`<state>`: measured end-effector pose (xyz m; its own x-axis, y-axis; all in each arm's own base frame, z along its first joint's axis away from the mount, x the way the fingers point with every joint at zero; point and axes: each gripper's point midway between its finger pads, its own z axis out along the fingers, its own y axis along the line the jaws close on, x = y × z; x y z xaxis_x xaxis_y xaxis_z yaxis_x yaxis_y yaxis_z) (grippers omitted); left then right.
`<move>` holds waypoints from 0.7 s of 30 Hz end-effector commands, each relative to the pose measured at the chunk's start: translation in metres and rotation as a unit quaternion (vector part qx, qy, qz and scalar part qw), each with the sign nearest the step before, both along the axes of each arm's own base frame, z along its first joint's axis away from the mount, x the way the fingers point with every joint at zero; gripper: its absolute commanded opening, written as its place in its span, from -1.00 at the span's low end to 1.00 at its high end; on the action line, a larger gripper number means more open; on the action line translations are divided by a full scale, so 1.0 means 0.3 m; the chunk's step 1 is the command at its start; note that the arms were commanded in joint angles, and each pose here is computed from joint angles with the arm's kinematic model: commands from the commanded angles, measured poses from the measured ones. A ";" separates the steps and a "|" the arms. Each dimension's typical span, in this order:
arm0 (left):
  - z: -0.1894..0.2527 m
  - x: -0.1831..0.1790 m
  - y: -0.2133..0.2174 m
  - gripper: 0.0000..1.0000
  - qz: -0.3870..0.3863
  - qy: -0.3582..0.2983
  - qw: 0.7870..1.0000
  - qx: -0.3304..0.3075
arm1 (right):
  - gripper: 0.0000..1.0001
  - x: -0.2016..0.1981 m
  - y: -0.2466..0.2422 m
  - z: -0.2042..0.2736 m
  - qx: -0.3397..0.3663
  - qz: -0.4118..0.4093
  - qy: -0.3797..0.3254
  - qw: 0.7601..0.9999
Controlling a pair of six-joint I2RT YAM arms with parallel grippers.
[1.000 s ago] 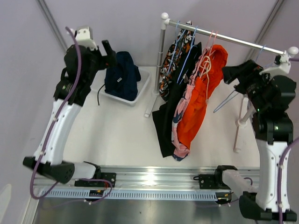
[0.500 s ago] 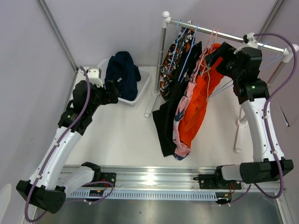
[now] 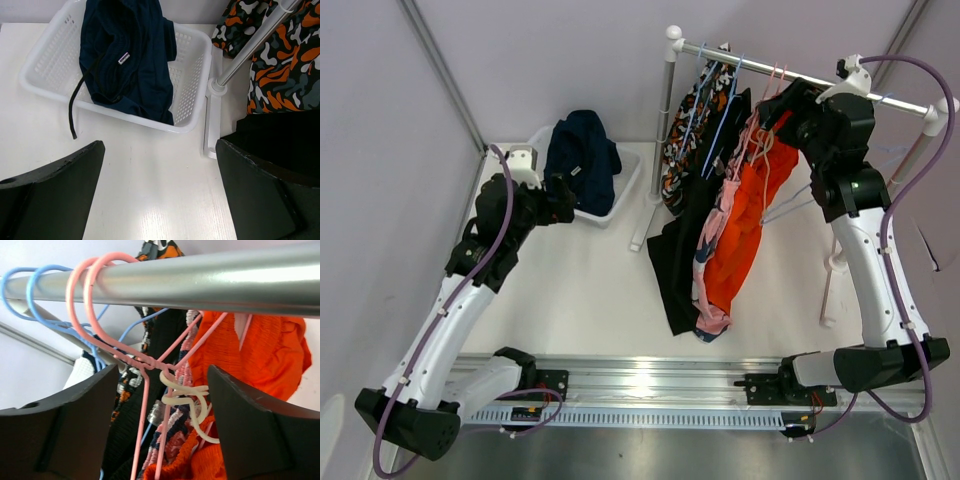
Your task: Remove the shorts from the hanger
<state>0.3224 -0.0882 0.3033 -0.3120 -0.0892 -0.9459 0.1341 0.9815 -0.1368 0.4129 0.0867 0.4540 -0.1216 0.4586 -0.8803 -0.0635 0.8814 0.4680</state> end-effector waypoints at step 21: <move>0.037 -0.012 -0.022 0.98 -0.018 -0.024 0.999 -0.016 | 0.08 0.094 -0.021 0.010 -0.032 -0.080 -0.043 0.995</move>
